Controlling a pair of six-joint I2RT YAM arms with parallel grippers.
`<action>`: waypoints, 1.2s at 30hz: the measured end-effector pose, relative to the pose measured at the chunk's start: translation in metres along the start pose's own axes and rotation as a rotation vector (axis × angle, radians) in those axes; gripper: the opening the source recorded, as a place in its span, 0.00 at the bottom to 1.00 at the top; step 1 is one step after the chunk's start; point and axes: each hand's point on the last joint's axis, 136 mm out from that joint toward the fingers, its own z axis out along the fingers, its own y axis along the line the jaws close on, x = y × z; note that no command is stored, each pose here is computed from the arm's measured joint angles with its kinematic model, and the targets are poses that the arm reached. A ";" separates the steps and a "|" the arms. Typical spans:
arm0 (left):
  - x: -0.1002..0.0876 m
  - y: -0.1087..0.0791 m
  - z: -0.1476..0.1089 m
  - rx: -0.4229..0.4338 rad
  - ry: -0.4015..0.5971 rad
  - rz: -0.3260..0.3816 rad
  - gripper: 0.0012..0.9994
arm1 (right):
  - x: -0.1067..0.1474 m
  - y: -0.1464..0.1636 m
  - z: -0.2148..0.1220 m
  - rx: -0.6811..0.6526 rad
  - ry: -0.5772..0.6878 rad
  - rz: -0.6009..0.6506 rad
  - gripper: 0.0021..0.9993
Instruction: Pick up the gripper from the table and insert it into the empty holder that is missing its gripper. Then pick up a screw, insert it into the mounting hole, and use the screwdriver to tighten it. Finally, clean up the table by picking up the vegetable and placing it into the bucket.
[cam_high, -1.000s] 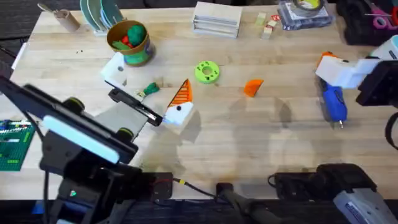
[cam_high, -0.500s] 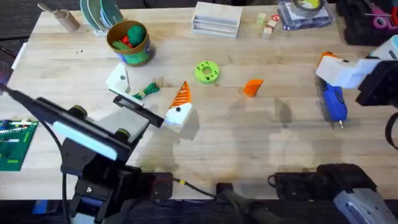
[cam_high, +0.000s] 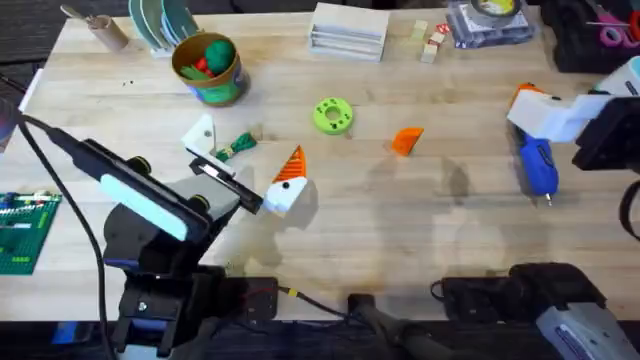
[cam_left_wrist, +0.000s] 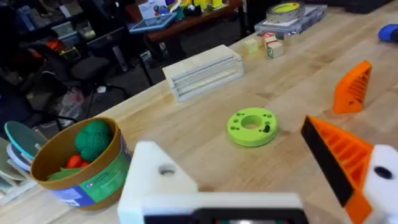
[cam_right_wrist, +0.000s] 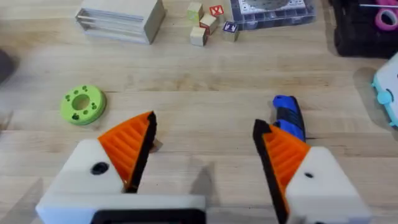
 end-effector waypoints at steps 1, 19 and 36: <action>0.000 0.000 0.000 0.002 -0.001 0.000 0.99 | 0.000 0.000 0.000 0.000 0.000 0.000 0.99; -0.001 -0.002 0.000 0.012 -0.003 0.000 0.99 | 0.000 0.000 0.000 0.000 0.000 0.000 0.99; -0.006 -0.021 -0.001 0.120 -0.035 0.000 0.99 | 0.000 0.000 0.000 0.000 0.000 0.000 0.99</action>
